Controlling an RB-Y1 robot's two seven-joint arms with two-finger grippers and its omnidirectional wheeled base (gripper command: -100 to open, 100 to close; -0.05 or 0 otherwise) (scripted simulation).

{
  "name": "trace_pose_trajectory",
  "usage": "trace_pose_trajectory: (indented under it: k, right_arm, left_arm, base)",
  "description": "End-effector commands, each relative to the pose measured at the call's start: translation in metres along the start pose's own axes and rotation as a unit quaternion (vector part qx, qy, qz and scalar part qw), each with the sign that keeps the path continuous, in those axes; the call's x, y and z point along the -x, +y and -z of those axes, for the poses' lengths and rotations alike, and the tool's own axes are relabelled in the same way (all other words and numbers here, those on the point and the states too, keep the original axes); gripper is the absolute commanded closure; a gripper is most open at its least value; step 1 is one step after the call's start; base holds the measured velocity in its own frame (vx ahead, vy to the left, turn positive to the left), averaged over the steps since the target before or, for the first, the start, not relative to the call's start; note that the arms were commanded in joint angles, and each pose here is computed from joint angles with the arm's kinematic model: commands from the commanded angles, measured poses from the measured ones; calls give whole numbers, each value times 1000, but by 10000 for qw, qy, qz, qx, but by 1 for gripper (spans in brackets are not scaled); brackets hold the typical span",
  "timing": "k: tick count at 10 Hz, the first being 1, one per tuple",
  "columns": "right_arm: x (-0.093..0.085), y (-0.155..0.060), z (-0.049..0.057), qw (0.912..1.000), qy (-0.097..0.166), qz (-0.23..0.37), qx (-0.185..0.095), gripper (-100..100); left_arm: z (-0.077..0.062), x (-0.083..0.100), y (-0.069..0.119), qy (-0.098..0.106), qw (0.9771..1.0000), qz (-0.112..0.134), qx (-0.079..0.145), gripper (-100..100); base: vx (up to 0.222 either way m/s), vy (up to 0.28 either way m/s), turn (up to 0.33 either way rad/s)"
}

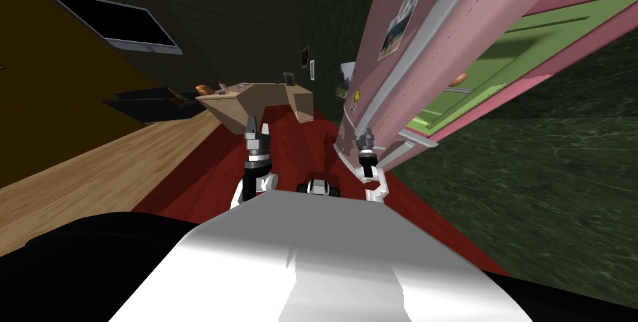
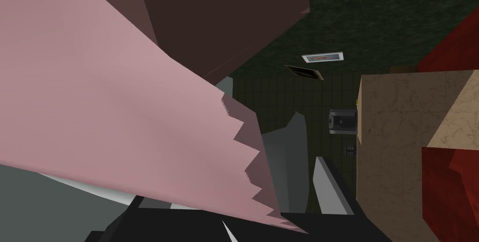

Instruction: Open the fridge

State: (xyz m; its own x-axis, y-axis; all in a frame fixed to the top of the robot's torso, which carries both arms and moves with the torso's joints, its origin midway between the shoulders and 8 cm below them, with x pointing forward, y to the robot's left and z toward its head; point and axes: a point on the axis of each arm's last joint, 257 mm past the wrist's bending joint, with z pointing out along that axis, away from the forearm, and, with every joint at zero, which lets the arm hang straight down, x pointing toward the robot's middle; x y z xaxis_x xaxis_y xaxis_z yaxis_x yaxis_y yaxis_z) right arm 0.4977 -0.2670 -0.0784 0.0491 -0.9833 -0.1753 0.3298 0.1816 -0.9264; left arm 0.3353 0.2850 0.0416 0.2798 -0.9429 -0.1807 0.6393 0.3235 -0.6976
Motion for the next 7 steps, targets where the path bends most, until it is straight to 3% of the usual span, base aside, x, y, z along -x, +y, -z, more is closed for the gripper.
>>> trace_pose_trajectory:
  k: [1,7]
  right_arm:
    - [-10,-9,0,9998,140,65,-102,100]
    - [-39,-19,11,9979,575,246,-182,100]
  left_arm:
    - [0,0,0,0,10000,0,0,0]
    - [0,0,0,0,10000,-1,0,0]
  base:
    - [90,310,-73]
    - [85,293,-91]
